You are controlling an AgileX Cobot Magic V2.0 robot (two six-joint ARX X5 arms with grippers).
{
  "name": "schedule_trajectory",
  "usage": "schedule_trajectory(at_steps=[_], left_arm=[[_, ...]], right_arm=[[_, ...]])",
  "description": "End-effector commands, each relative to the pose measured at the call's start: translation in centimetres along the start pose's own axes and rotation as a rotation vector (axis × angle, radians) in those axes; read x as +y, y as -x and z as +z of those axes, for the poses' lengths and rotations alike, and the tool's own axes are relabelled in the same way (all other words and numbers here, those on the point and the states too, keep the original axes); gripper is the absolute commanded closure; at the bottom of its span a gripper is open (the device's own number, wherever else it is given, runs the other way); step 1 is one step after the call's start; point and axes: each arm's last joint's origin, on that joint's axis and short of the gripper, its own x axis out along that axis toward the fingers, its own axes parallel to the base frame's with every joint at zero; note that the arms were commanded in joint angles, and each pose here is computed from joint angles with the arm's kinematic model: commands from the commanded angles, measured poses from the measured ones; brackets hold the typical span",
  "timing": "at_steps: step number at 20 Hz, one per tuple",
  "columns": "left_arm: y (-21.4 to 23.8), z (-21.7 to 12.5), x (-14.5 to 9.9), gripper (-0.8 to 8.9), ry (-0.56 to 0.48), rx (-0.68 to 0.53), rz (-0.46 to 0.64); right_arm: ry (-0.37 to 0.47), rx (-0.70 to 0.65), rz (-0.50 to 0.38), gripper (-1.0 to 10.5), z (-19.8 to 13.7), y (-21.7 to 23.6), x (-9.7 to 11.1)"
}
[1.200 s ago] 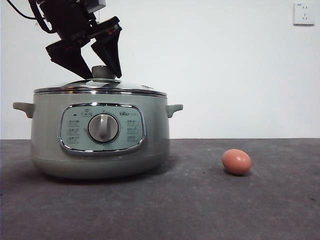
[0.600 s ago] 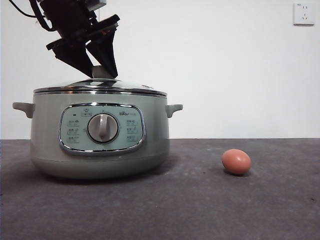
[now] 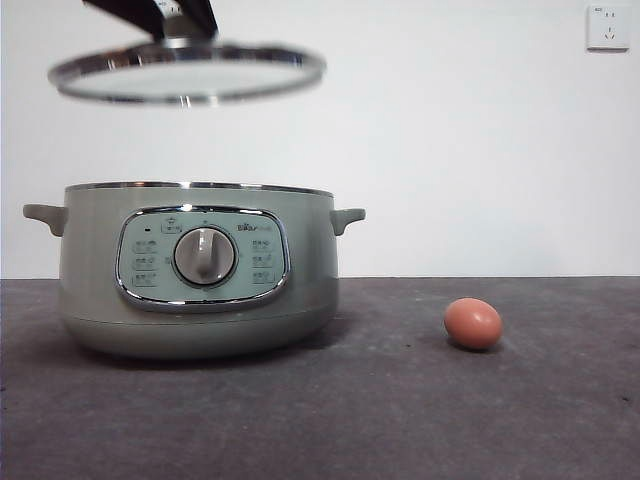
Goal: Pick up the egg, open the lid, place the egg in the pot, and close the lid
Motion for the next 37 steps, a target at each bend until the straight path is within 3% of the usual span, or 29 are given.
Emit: schedule_trajectory(at_steps=[1,5,14,21,26,31,37], left_arm=[[4.1,0.7,-0.1,8.22,0.0,-0.108,0.015],[11.3,-0.5,-0.1,8.22,0.025,-0.192,0.082],[22.8,-7.1,-2.9,8.22,0.086,-0.249,0.21],[27.0,-11.8,-5.0,8.22,0.141,-0.237,0.25],[28.0,-13.0,-5.4,8.22,0.161,-0.242,0.266],[28.0,-13.0,-5.4,8.22,0.164,-0.242,0.266],[28.0,-13.0,-5.4,8.22,0.164,-0.242,0.266]], right_arm=[[-0.008,0.019,0.023,3.8,0.7,-1.5,-0.1],[0.041,0.106,0.081,3.8,1.7,-6.1,0.5],[0.133,0.304,-0.014,3.8,1.1,-18.4,1.6],[0.154,0.395,-0.073,3.8,-0.8,-24.2,1.1],[0.152,0.422,-0.087,3.9,-1.6,-25.9,0.6],[0.152,0.463,-0.089,4.5,-2.5,-27.1,0.7],[0.16,0.447,-0.08,8.0,-2.7,-27.5,1.8]])
